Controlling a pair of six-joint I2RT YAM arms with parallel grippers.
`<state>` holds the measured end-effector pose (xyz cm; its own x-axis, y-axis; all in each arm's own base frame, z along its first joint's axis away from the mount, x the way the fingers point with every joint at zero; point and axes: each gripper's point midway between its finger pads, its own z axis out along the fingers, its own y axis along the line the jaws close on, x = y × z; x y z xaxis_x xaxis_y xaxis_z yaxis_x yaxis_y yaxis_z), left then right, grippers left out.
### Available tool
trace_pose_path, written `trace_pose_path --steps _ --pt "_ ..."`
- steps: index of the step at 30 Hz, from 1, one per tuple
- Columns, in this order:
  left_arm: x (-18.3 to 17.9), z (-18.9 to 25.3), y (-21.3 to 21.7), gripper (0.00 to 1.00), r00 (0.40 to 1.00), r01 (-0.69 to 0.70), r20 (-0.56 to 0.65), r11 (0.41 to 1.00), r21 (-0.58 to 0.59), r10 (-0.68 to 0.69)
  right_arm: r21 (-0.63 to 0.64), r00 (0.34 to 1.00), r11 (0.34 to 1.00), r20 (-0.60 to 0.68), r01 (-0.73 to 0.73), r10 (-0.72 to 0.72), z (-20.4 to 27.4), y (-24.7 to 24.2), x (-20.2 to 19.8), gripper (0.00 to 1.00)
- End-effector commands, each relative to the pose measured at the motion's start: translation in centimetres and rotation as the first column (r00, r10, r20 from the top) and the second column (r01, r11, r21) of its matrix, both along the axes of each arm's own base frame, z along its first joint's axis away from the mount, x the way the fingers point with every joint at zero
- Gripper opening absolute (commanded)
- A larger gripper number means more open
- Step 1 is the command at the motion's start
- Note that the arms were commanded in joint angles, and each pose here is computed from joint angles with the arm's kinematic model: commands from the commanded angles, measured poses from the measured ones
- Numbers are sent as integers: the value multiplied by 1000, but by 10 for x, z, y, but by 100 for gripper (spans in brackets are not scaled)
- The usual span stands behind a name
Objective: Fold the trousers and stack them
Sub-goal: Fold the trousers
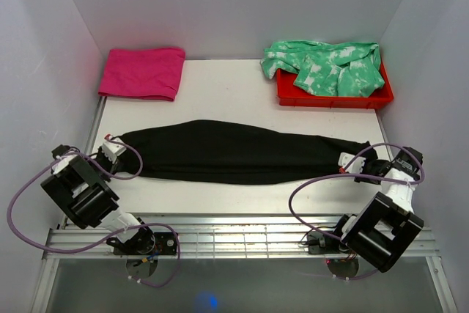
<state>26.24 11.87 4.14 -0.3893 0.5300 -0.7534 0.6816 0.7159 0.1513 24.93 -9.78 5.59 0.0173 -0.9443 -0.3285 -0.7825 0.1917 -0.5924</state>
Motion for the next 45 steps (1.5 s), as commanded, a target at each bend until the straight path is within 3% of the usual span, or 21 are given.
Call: trace_pose_path --steps 1,7,13,14,16,17,18,22,24,25,28,32,33,36,38,41,45 --pt "-2 -3 17 0 1000 -16 -11 998 62 17 -78 996 995 69 -58 63 12 -8 1 8" --pt "20 45 31 0 989 -96 109 995 -9 97 -60 985 998 170 -17 28 53 -19 20 8" --pt "0 12 24 2 999 -30 34 999 36 29 -67 991 997 120 -49 57 26 -18 16 9" --pt "-5 7 21 17 1000 -20 18 999 34 20 -71 991 996 118 -47 56 23 -18 14 20" --pt "-18 -1 11 32 1000 25 -17 999 39 -25 -74 996 997 83 -38 44 11 -18 7 39" --pt "-22 -2 8 38 999 43 -23 998 38 -43 -69 996 997 81 -27 33 13 -18 6 66" --pt "-25 0 6 49 998 55 -21 998 37 -55 -36 996 999 81 30 -27 20 -23 9 71" --pt "-29 30 -8 59 997 77 14 997 -15 -77 130 969 970 113 204 -219 80 -42 34 74" --pt "-20 60 -6 60 994 86 62 996 -10 -85 229 969 947 51 226 -243 98 -40 41 81" --pt "-26 71 -16 64 994 97 51 994 -56 -94 310 966 915 -70 257 -248 98 -25 28 92" --pt "-9 119 -11 69 986 76 149 996 -50 -68 409 948 855 -137 319 -288 141 -31 51 91" --pt "9 141 -16 74 981 39 193 995 -96 -20 501 866 715 -380 487 -324 130 -22 68 96" --pt "8 133 -28 74 991 9 133 986 -164 13 506 833 674 -439 538 -336 123 -13 71 91" --pt "8 125 -42 73 993 12 119 983 -183 11 526 771 583 -549 619 -323 100 12 70 77" --pt "10 113 -50 72 994 1 111 980 -199 21 538 767 569 -566 622 -304 95 30 67 63" --pt "12 92 -56 71 997 -42 47 969 -243 55 523 751 563 -582 640 -313 69 47 58 52" --pt "26 58 -40 70 981 -189 -92 935 -300 169 414 678 565 -613 713 -406 15 34 47 51"
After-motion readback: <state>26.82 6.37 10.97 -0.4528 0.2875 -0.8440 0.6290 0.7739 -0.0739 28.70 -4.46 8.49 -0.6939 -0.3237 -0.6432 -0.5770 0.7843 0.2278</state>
